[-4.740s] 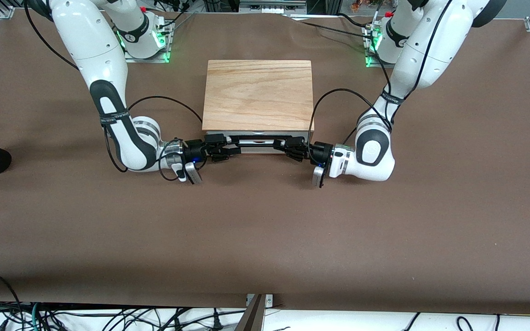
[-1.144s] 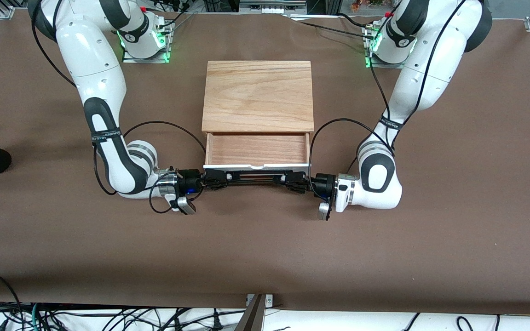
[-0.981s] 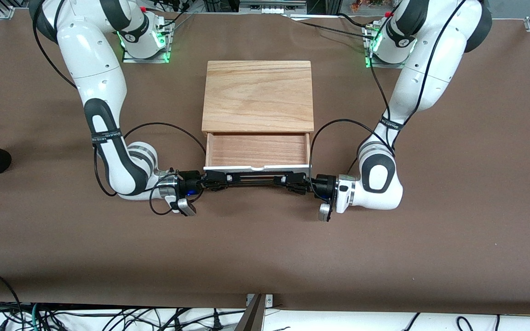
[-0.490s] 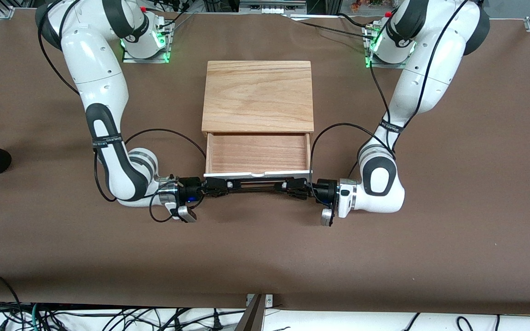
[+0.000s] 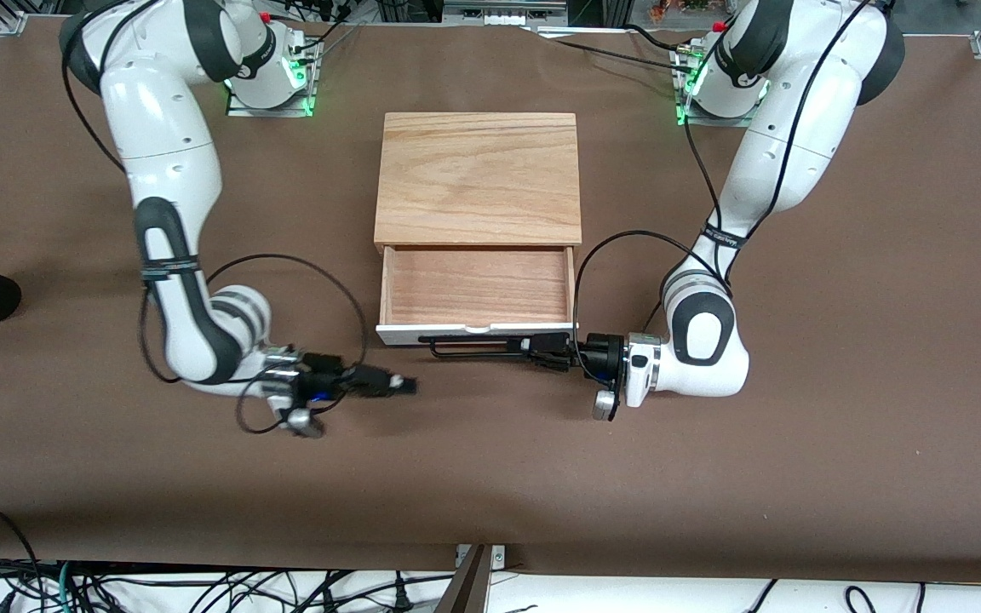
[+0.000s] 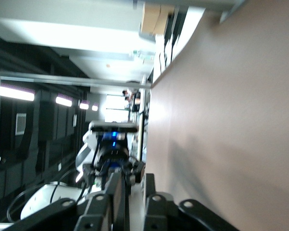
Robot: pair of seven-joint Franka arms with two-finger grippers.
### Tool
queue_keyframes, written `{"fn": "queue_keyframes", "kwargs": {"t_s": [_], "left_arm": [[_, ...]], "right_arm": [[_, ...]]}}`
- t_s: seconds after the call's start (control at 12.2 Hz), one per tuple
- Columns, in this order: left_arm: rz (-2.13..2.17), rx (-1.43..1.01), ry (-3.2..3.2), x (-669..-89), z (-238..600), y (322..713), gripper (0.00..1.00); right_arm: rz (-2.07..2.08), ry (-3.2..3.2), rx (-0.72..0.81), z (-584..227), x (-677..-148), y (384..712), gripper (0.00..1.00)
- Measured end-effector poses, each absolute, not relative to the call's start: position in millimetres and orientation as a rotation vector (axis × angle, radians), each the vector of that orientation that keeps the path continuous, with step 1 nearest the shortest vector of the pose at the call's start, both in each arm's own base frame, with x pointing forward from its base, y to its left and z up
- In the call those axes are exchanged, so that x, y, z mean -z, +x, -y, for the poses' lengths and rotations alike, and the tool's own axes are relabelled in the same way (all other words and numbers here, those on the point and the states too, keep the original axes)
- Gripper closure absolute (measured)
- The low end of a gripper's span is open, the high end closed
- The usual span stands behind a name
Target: Pull top drawer with both arms simultaneously
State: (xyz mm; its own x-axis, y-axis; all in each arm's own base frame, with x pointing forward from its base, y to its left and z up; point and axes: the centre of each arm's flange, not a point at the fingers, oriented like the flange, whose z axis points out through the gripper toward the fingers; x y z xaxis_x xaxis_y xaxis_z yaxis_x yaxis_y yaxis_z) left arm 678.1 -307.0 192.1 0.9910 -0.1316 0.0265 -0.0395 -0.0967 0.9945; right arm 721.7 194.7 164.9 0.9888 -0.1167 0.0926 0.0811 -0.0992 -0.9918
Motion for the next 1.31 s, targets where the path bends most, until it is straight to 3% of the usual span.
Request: {"fn": "queue_keyframes", "kwargs": {"t_s": [0.33,0.49,0.9,1.31], "left_arm": [[0.134,0.083,1.673,-195.6,303.1,679.6,0.03],[0.179,0.094,1.724,-194.1,294.8,679.8,0.0],[0.222,0.073,1.816,-196.5,266.2,690.1,0.0],[0.419,0.016,2.109,-298.7,222.8,723.2,0.0]], "right_arm": [[-0.035,-1.66,0.171,-189.1,-161.1,724.0,0.19],[-0.027,-1.662,0.171,-194.0,-163.1,724.2,0.0],[-0.038,-1.796,0.087,-166.9,-185.0,736.8,0.0],[-0.162,-2.006,-0.109,-151.3,-258.6,742.8,0.0]]}}
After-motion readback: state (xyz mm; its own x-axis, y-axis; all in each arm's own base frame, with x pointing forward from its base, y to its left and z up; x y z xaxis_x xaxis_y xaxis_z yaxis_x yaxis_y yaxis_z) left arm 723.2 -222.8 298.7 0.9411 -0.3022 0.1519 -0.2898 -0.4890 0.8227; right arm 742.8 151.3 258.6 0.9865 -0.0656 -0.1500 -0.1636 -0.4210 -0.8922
